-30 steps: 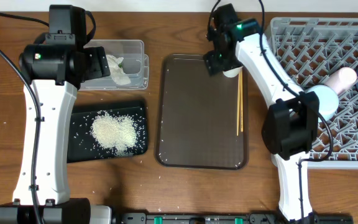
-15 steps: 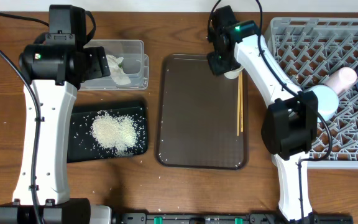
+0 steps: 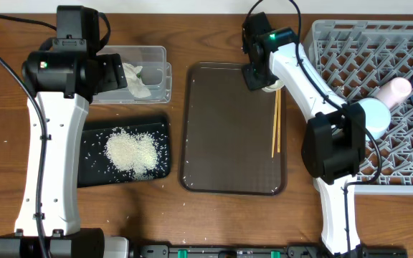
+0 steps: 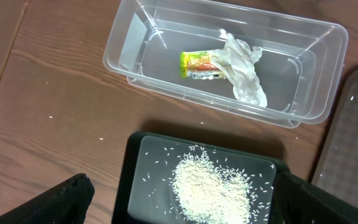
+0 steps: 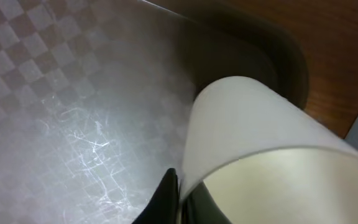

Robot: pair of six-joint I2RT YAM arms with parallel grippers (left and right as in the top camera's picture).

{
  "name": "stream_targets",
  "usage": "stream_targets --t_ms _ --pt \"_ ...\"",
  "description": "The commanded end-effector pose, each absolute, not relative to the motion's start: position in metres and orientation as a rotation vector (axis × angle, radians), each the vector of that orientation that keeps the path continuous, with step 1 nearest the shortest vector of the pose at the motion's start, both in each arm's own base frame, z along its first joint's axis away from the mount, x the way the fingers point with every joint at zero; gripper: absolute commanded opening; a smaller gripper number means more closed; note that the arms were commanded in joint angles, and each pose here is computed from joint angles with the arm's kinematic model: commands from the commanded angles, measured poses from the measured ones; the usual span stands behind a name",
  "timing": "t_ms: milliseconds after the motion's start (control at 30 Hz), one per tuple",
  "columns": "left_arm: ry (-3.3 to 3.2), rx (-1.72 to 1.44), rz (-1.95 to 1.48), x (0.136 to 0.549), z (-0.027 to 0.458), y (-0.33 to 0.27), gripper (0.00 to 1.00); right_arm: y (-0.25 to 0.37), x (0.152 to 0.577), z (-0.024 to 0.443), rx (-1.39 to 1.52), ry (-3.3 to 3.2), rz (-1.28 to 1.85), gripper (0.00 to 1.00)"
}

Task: Sort waste into correct bins and load items into the dishwasher rack
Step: 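Lift the white paper cup and carry it right over the rack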

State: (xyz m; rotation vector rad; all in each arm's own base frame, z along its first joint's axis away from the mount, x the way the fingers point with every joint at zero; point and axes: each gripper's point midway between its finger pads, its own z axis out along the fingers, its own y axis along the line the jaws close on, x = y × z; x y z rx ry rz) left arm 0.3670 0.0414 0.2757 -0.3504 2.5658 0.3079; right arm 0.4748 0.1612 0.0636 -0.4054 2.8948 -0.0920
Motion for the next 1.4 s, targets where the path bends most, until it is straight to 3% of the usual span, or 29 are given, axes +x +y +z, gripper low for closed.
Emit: stream_targets --t_ms 0,300,567,967,1367 --pt "2.561 -0.347 0.324 0.365 0.278 0.045 0.96 0.176 0.468 0.070 -0.393 2.899 -0.034 0.01" --pt "2.562 -0.347 0.324 0.365 0.278 0.045 0.96 0.174 0.461 0.180 -0.331 2.713 0.124 0.01" --pt "2.562 -0.347 0.324 0.365 0.278 0.045 0.96 0.097 0.441 0.263 -0.109 2.611 0.138 0.01" --pt "2.562 -0.347 0.324 0.365 0.278 0.045 0.96 -0.040 0.377 0.255 0.364 2.816 0.206 0.01" --pt "2.561 -0.347 0.324 0.365 0.278 0.045 0.96 -0.124 0.348 0.254 0.647 2.771 0.242 0.01"
